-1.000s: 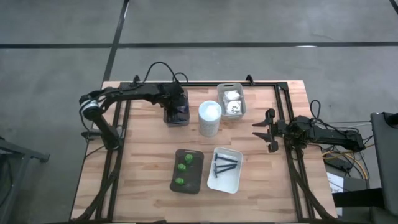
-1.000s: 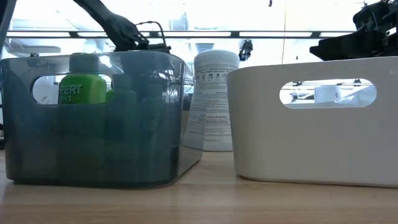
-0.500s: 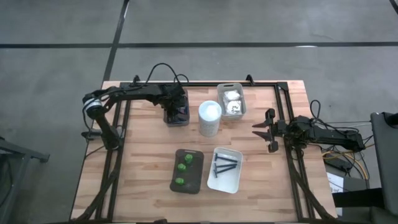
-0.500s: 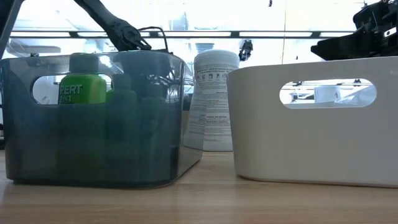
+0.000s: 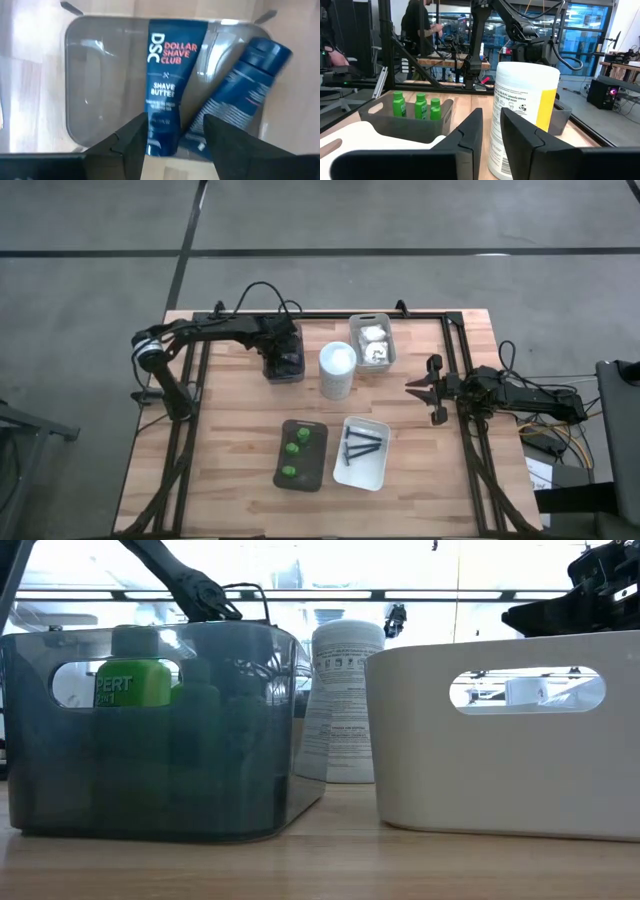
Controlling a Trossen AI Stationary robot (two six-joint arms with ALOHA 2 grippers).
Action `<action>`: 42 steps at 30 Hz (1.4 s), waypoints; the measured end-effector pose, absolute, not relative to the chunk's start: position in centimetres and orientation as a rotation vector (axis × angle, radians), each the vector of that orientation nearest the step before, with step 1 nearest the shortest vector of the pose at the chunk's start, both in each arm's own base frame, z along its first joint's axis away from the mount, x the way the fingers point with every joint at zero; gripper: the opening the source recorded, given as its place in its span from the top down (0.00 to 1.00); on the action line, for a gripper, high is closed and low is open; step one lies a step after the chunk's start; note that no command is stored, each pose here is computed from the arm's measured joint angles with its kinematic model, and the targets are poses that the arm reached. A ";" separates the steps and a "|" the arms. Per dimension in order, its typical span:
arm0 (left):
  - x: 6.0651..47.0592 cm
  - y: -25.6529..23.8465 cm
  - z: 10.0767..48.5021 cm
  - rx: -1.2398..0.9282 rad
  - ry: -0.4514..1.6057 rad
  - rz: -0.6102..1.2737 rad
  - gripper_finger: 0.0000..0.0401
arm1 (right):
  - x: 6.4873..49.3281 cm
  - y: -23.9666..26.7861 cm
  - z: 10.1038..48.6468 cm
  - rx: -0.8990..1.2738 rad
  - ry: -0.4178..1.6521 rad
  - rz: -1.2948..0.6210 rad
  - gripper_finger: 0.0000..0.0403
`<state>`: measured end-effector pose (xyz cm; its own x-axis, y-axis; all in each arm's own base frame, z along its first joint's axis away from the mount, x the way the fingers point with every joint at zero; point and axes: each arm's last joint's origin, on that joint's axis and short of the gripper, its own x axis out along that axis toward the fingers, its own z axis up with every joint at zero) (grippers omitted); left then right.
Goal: Pick & Place Travel size toiletries
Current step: Return to home position
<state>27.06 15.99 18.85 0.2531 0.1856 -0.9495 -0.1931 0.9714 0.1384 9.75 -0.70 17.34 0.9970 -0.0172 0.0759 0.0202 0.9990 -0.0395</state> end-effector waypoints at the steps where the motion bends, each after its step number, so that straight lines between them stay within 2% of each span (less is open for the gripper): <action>1: 27.0 15.9 18.9 -0.009 1.294 0.257 0.51 | 9.8 -0.7 17.3 -0.040 -0.076 -0.019 0.85; 6: 26.4 15.6 20.3 -0.014 1.264 0.275 0.51 | 9.8 -0.7 17.3 -0.040 -0.076 -0.019 0.87; 12: 25.4 15.0 23.7 -0.010 1.144 0.329 0.51 | 9.8 -0.7 17.3 -0.040 -0.076 -0.019 0.88; 24: 22.9 13.4 30.7 -0.031 0.758 0.449 0.51 | 9.7 -0.7 17.3 -0.040 -0.076 -0.019 0.79; 31: 21.6 12.6 32.5 -0.052 0.667 0.466 0.51 | 9.7 -0.7 17.3 -0.040 -0.076 -0.019 0.74; 36: 21.7 12.3 32.4 -0.032 0.648 0.360 0.51 | 9.8 -0.7 17.3 -0.040 -0.076 -0.019 0.72; 42: 20.8 10.5 31.8 -0.090 0.414 0.038 0.51 | 9.7 -0.7 17.3 -0.040 -0.076 -0.019 0.68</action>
<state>20.79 10.52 31.83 0.9149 0.0181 -0.4033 -0.0548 0.9953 -0.0797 9.75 -0.70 17.35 0.9969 -0.0173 0.0762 0.0203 0.9990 -0.0395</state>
